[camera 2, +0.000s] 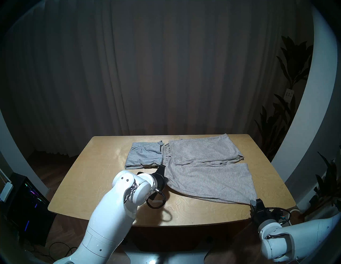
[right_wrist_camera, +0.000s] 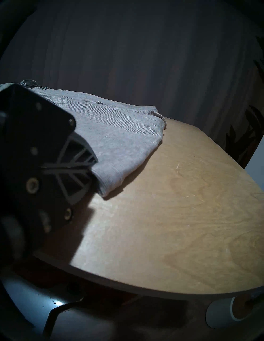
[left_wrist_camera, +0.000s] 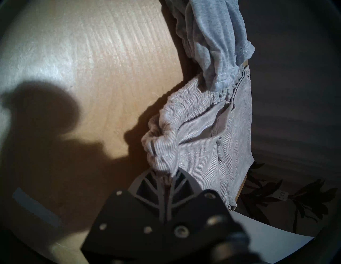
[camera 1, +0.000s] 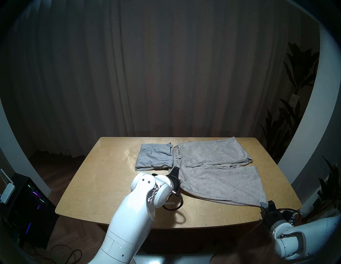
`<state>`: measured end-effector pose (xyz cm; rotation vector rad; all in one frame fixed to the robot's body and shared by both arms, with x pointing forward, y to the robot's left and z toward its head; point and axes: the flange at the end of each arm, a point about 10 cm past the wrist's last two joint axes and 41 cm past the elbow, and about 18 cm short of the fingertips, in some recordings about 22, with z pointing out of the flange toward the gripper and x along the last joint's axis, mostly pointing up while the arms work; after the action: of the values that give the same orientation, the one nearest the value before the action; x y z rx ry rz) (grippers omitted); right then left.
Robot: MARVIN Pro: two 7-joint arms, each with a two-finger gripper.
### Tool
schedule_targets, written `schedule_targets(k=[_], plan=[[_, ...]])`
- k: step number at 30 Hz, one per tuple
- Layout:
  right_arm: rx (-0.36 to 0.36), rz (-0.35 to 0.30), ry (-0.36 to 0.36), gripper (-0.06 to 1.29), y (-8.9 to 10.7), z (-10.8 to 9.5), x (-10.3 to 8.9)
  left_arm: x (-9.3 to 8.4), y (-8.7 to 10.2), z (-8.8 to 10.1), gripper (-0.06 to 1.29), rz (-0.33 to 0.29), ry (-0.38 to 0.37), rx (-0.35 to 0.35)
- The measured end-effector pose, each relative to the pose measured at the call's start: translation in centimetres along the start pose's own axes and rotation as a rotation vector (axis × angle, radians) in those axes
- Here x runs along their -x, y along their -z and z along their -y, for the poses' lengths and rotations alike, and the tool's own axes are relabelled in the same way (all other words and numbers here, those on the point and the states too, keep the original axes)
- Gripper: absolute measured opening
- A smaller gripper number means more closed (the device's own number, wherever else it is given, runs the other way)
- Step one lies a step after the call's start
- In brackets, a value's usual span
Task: Fold pants twice and stack them
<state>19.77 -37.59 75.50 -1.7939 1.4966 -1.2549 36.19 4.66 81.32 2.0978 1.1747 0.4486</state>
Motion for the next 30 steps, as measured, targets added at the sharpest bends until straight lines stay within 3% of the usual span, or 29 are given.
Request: schedule_targets(k=[15, 30], plan=[[0.018, -0.049, -0.030, -0.03, -1.6, 2.2, -0.1, -1.2, 0.9, -2.5, -0.03, 0.014, -0.009, 0.061], [-0.035, -0.112, -0.086, -0.03, -3.8, 7.7, -0.9, -2.2, 1.6, -4.7, -0.03, 0.036, -0.011, 0.109]])
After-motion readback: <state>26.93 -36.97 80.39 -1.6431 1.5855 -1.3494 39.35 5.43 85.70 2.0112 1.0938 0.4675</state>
